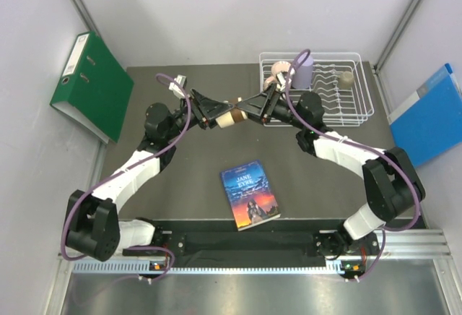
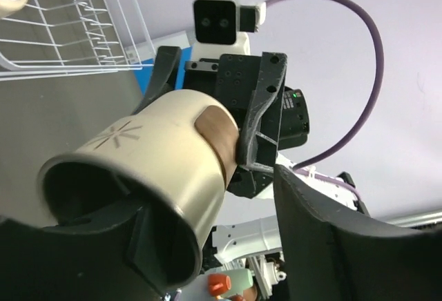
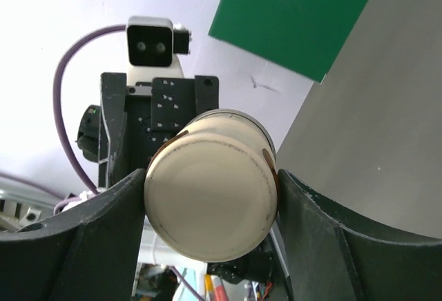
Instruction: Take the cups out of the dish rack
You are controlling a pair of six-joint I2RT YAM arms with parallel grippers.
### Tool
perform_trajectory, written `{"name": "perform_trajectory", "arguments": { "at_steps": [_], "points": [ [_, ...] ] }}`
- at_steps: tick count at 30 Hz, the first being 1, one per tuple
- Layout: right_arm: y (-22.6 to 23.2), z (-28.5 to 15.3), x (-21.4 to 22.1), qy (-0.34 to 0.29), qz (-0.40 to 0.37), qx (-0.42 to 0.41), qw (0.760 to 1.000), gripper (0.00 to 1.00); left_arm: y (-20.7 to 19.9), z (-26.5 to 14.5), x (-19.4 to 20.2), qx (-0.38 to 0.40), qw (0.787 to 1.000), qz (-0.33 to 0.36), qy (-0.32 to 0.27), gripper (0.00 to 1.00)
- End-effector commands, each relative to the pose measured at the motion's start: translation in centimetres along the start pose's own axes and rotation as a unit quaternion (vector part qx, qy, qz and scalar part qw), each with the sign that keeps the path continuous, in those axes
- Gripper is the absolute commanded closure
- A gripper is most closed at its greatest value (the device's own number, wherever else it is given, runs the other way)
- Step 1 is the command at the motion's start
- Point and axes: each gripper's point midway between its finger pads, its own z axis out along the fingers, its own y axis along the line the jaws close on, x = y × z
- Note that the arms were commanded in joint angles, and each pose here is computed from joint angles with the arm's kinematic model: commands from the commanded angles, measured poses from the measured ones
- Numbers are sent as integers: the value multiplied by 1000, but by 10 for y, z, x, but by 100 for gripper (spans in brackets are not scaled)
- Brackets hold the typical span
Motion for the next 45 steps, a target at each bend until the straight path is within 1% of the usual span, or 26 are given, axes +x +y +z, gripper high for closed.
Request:
{"name": "perform_trajectory", "arguments": {
  "at_steps": [1, 4, 7, 12, 13, 15, 16, 17, 19, 20, 21, 23, 24, 25, 26, 27, 28, 29, 31, 32, 34, 35, 37, 38, 39, 45],
  "points": [
    [38, 11, 2, 14, -32, -67, 997, 100, -22, -1, 4, 55, 998, 24, 10, 49],
    [38, 8, 5, 19, -30, -67, 997, 100, -18, -1, 3, 51, 998, 24, 6, 80],
    [40, 5, 6, 21, -36, -67, 997, 100, -14, -1, 4, 42, 999, 19, 4, 100],
    [43, 2, 3, 23, -50, -59, 997, 100, -6, -1, 0, 25, 999, 20, -10, 100],
    [42, 2, 1, 22, -52, -52, 997, 73, -6, -1, -1, 21, 999, 23, -12, 100],
    [40, 2, -5, 19, -71, -24, 997, 39, 2, 1, -8, -14, 999, 36, -22, 100],
    [37, 2, -9, 14, -80, -3, 997, 8, 6, 2, -16, -33, 998, 44, -37, 100],
    [22, 2, -21, -4, -106, 56, 993, 1, 13, 3, -20, -60, 996, 50, -41, 100],
    [20, -5, -40, -34, -141, 121, 982, 0, 33, 7, -37, -142, 986, 81, -45, 100],
    [9, -13, -56, -56, -162, 190, 967, 1, 51, 9, -45, -178, 978, 102, -39, 100],
    [3, -19, -66, -66, -172, 228, 956, 1, 52, 8, -56, -212, 971, 101, -40, 100],
    [-14, -43, -92, -84, -212, 349, 909, 1, 93, 11, -86, -306, 944, 113, -50, 100],
    [-17, -49, -94, -84, -221, 374, 897, 0, 79, 18, -109, -312, 939, 130, -69, 100],
    [-31, -68, -100, -90, -234, 432, 867, 1, 98, 10, -110, -361, 923, 121, -57, 100],
    [-28, -74, -105, -97, -244, 449, 854, 0, 132, 8, -123, -419, 897, 130, -59, 100],
    [-31, -81, -106, -98, -250, 466, 843, 0, 119, 16, -145, -423, 891, 149, -77, 100],
    [-35, -90, -109, -103, -260, 486, 828, 0, 133, 9, -145, -460, 874, 141, -63, 100],
    [-36, -96, -107, -101, -264, 491, 824, 0, 162, 11, -151, -488, 860, 140, -51, 100],
    [-37, -99, -106, -101, -275, 490, 821, 0, 160, 21, -170, -489, 856, 153, -60, 100],
    [-37, -102, -104, -99, -276, 490, 821, 0, 180, 20, -174, -511, 844, 153, -59, 100],
    [-38, -105, -101, -97, -277, 491, 821, 0, 182, 22, -199, -523, 830, 170, -88, 100],
    [-37, -107, -100, -97, -278, 490, 821, 0, 207, 22, -200, -544, 818, 171, -74, 100],
    [-39, -110, -95, -89, -282, 494, 818, 0, 201, 31, -226, -552, 806, 192, -96, 100],
    [-40, -112, -93, -85, -284, 496, 816, 0, 235, 32, -226, -578, 790, 189, -78, 100],
    [-44, -114, -91, -82, -284, 501, 813, 0, 222, 35, -242, -573, 790, 196, -97, 100],
    [-60, -124, -82, -49, -282, 534, 795, 0, 280, -1, -268, -620, 761, 139, -132, 100]
  ]
}}
